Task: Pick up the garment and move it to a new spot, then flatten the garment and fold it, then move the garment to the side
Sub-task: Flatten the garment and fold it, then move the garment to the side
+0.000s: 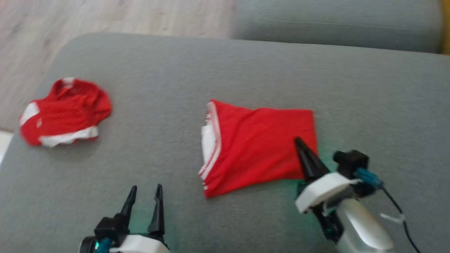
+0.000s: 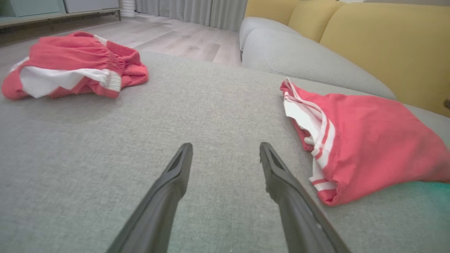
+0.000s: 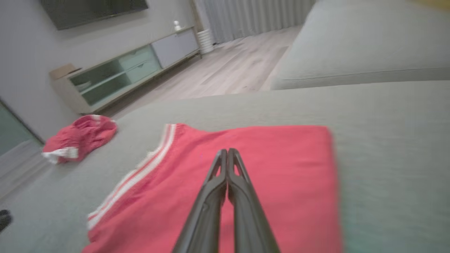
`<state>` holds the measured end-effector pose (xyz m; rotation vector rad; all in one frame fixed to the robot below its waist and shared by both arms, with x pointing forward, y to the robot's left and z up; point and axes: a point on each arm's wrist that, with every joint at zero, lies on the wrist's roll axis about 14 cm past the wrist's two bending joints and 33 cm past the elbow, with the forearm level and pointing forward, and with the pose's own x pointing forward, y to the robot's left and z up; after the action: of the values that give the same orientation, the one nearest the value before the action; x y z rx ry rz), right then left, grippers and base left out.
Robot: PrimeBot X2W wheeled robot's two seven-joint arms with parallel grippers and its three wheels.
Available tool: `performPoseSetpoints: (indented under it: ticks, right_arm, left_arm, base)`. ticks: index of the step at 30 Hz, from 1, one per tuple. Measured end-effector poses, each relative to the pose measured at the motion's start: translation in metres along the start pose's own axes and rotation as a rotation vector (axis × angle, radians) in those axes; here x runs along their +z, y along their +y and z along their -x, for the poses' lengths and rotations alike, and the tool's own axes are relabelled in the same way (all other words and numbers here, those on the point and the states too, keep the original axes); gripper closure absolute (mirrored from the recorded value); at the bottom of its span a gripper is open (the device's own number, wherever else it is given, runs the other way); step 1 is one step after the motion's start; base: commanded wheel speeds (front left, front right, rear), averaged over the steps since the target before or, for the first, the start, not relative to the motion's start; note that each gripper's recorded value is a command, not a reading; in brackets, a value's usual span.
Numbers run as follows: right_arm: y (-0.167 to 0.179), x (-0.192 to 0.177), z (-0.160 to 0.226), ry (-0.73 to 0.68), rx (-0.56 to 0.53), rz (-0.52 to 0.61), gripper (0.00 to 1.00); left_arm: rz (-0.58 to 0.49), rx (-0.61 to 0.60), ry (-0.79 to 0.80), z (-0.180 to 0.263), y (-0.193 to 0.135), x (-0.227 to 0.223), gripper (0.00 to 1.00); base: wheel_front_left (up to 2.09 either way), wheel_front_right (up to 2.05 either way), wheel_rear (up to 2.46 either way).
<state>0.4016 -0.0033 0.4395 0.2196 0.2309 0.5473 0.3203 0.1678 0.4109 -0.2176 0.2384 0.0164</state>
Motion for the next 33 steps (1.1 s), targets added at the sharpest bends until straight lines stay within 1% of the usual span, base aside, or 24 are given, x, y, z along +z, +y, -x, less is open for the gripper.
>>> performPoseSetpoints:
  ticks: [5,6,7,8,9,13,19,27,30,33]
  right_arm:
    - [-0.059,-0.003,0.041,-0.016,-0.206,0.001,1.0]
    - [-0.069,-0.004,0.05,-0.021,-0.248,-0.007,0.9]
    - [-0.079,-0.003,0.059,-0.03,-0.287,-0.011,0.5]
    - [-0.088,0.0,0.068,-0.044,-0.321,-0.014,0.13]
    - [-0.095,0.002,0.076,-0.057,-0.352,-0.018,0.0]
    - [-0.113,0.003,0.103,-0.084,-0.436,-0.028,0.0]
    - [-0.113,-0.008,0.121,-0.072,-0.467,-0.04,0.0]
    - [-0.104,-0.01,0.112,-0.058,-0.429,-0.032,0.0]
    - [-0.093,-0.021,0.103,-0.017,-0.387,-0.041,0.0]
    - [-0.079,-0.03,0.085,0.027,-0.326,-0.05,0.0]
  left_arm:
    - [-0.017,-0.044,-0.004,-0.013,-0.013,0.004,0.0]
    - [-0.018,-0.053,-0.003,-0.014,-0.017,0.004,0.0]
    - [-0.023,-0.061,-0.003,-0.016,-0.019,0.004,0.0]
    - [-0.027,-0.066,-0.005,-0.018,-0.02,0.005,0.0]
    - [-0.03,-0.069,-0.006,-0.019,-0.022,0.006,0.0]
    - [-0.045,-0.093,-0.015,-0.022,-0.03,0.009,0.0]
    - [-0.061,-0.074,-0.005,-0.013,-0.025,0.003,0.0]
    - [-0.058,-0.05,-0.008,-0.007,-0.018,0.003,0.0]
    - [-0.056,-0.046,-0.002,-0.007,-0.017,0.001,0.0]
    - [-0.038,-0.038,0.011,-0.006,-0.015,-0.003,0.0]
  base:
    - [0.0,0.0,0.0]
    - [0.0,0.0,0.0]
    - [0.0,0.0,0.0]
    - [0.0,0.0,0.0]
    - [0.0,0.0,0.0]
    - [0.0,0.0,0.0]
    - [0.0,0.0,0.0]
    - [0.0,0.0,0.0]
    - [0.0,0.0,0.0]
    - [0.0,0.0,0.0]
